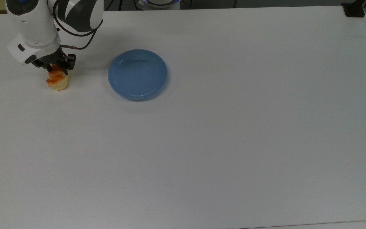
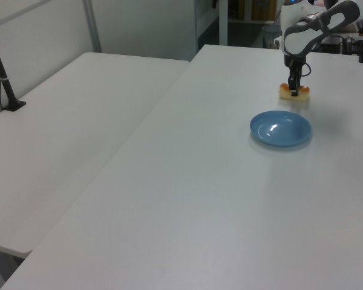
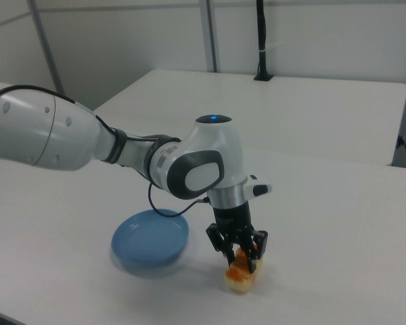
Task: Put the bread on a plate
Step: 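Lower the gripper and close it on the bread roll, then lift the bread roll and carry it over the blue plate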
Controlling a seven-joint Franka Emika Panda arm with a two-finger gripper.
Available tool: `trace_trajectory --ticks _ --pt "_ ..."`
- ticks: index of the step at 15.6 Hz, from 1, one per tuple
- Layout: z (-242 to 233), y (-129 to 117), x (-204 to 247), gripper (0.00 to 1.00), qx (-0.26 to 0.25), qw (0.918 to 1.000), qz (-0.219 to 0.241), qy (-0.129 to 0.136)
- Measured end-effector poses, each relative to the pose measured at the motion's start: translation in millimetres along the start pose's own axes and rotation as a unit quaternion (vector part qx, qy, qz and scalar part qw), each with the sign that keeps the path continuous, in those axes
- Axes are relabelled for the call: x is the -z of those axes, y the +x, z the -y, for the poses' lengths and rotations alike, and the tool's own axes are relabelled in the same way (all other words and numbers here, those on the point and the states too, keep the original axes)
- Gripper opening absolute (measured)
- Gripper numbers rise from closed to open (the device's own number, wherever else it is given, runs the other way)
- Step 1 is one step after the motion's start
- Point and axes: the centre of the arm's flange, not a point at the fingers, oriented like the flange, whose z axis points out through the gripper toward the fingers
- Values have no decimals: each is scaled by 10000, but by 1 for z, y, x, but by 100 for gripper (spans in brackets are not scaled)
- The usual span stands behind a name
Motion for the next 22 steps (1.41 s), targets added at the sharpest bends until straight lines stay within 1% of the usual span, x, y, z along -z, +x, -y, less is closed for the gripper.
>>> trace_trajectory --ticks 1,2,4,6,9,12,14,17,20,22 --pt "0 0 0 50 4 10000 -2 -1" --pt "1 1 1 48 13 10000 -12 -5" --pt "5 5 8 48 19 10000 -89 29" --pt "16 12 28 48 -17 9995 -211 234" --pt "49 28 77 48 62 9970 -441 633" --pt "98 44 108 48 66 9949 -588 816" --pt "136 52 113 48 126 9944 -516 917" --pt "183 57 114 48 294 9938 -302 1026" --pt "209 55 113 48 414 9932 -58 1085" --pt "222 49 108 48 573 9924 223 1070"
